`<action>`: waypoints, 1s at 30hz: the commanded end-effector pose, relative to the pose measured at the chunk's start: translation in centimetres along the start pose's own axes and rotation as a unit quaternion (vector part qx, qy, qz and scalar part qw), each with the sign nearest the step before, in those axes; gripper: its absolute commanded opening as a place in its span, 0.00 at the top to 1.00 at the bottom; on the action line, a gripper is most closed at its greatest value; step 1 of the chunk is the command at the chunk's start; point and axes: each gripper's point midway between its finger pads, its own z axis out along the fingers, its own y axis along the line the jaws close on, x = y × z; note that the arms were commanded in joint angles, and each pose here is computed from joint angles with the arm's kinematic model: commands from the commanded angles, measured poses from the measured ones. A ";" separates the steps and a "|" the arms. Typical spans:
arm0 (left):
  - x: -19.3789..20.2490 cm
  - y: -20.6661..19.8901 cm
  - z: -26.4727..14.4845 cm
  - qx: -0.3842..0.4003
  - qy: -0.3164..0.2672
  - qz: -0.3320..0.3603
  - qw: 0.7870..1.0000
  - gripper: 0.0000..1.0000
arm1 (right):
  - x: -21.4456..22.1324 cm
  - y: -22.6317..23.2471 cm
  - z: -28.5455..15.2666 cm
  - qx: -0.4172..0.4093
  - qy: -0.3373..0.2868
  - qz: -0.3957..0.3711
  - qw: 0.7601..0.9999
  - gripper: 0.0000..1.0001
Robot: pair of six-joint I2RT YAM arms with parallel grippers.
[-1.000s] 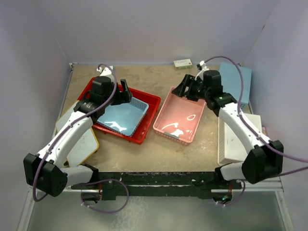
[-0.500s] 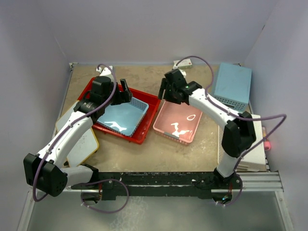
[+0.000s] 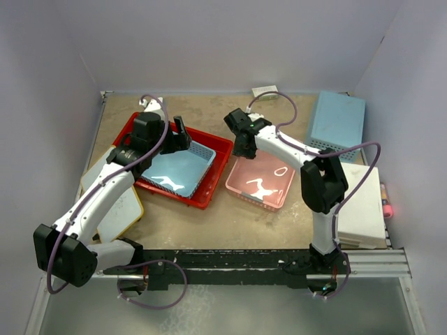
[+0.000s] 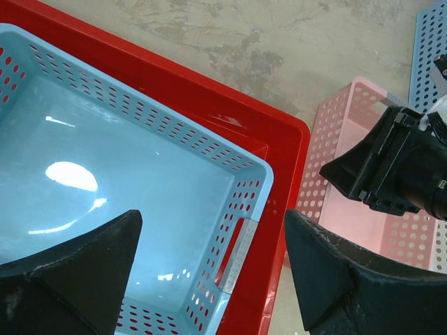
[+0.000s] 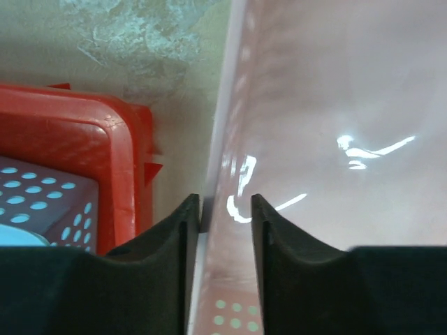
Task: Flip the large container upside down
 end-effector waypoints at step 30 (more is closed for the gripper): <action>-1.1 0.5 -1.5 -0.008 -0.033 0.008 0.999 0.20 | -6.8 2.4 -17.7 -0.586 -0.042 0.104 0.802 1.00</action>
